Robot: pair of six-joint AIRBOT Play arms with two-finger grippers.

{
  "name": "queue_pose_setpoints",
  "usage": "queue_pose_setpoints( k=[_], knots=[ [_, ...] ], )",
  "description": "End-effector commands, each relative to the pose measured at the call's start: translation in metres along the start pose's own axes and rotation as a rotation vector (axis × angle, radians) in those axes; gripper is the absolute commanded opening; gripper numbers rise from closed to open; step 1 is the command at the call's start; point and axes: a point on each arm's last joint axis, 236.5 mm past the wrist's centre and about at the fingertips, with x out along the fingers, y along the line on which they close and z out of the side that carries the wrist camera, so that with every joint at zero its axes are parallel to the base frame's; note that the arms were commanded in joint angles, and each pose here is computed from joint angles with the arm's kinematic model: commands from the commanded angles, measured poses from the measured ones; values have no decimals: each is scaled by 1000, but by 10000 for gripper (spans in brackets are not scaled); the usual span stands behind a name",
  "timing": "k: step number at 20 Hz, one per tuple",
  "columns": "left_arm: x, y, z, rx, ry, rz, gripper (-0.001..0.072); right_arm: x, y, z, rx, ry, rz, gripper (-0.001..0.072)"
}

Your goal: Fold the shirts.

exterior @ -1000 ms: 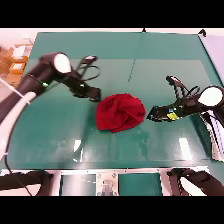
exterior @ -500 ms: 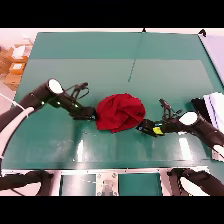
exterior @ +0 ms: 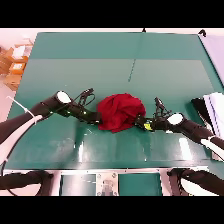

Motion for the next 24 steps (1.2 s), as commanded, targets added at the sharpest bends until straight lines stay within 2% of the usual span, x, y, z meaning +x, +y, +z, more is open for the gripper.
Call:
queue_pose_setpoints(
  k=[1,4,8,12,16,20,22,24],
  knots=[
    [-4,-2,8,18,-11,-10,22,1,-7,11,-50,-33,-18,16],
    [-52,7,21,62,-18,43,22,-17,-38,29,-60,-18,-83,15],
    [-136,55,32,57,-99,264,22,-62,-86,80,38,-85,-145,15],
    [-162,73,36,8,-147,287,22,-91,-82,115,37,-144,-121,15],
    [-221,29,81,133,-294,310,22,-156,-14,171,-112,-230,-45,14],
    [-377,-78,121,404,-656,463,22,-316,99,228,-289,-555,43,14],
    [-460,-138,108,505,-867,550,23,-417,153,227,-378,-779,77,14],
    [-512,-188,78,583,-1022,569,23,-502,196,200,-465,-977,100,14]
  ],
)
